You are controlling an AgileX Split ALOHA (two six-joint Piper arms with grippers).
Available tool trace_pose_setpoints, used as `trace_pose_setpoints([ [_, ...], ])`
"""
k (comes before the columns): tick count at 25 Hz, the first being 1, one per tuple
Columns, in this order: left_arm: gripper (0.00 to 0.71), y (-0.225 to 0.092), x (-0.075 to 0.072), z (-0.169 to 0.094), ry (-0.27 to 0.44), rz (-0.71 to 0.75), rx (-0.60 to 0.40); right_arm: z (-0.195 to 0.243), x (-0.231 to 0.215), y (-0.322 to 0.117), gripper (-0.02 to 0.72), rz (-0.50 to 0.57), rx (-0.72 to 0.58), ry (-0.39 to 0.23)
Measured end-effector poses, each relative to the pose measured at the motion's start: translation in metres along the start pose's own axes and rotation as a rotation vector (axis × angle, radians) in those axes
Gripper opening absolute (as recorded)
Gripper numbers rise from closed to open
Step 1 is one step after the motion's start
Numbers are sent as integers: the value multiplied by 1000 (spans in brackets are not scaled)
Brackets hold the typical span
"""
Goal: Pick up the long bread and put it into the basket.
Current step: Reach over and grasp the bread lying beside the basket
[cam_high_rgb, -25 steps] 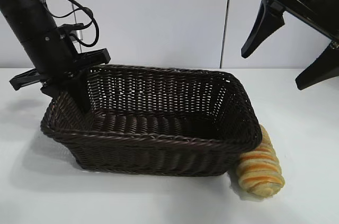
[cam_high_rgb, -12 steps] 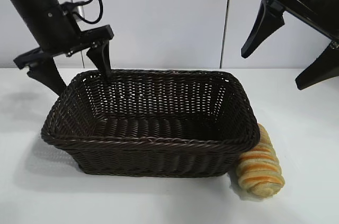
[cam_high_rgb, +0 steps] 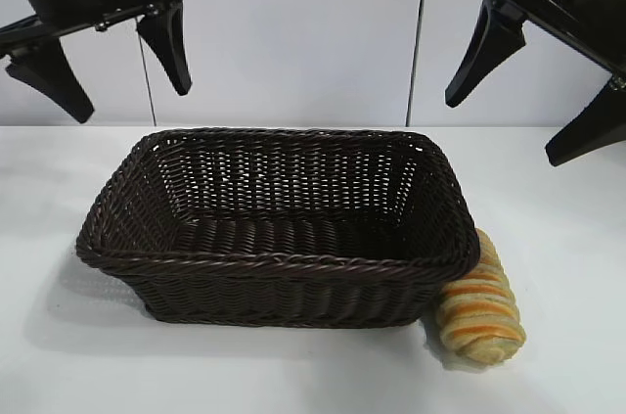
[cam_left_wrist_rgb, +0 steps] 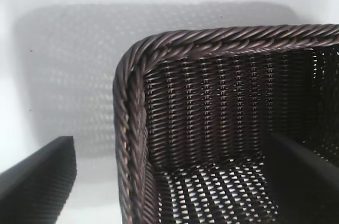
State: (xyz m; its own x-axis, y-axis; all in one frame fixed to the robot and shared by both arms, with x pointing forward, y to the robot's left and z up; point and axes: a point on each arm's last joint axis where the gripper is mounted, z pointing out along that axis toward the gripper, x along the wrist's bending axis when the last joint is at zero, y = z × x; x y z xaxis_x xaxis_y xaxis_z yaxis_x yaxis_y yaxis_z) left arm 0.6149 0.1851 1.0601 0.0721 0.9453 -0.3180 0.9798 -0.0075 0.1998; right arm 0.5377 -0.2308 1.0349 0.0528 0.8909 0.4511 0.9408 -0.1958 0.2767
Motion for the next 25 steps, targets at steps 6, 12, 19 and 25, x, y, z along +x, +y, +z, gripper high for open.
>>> trace_pose_setpoints([
  [6, 694, -8, -4, -28, 17, 23, -46, 0, 0, 0, 661, -1, 0, -1],
  [12, 694, -12, -2, -37, 47, 37, -44, 0, 0, 0, 661, -1, 0, -1],
  [19, 694, -28, 8, -27, 103, 36, 8, 0, 0, 0, 661, -1, 0, -1],
  [25, 694, -38, 10, -10, 42, -46, -4, 0, 0, 0, 661, -1, 0, -2],
])
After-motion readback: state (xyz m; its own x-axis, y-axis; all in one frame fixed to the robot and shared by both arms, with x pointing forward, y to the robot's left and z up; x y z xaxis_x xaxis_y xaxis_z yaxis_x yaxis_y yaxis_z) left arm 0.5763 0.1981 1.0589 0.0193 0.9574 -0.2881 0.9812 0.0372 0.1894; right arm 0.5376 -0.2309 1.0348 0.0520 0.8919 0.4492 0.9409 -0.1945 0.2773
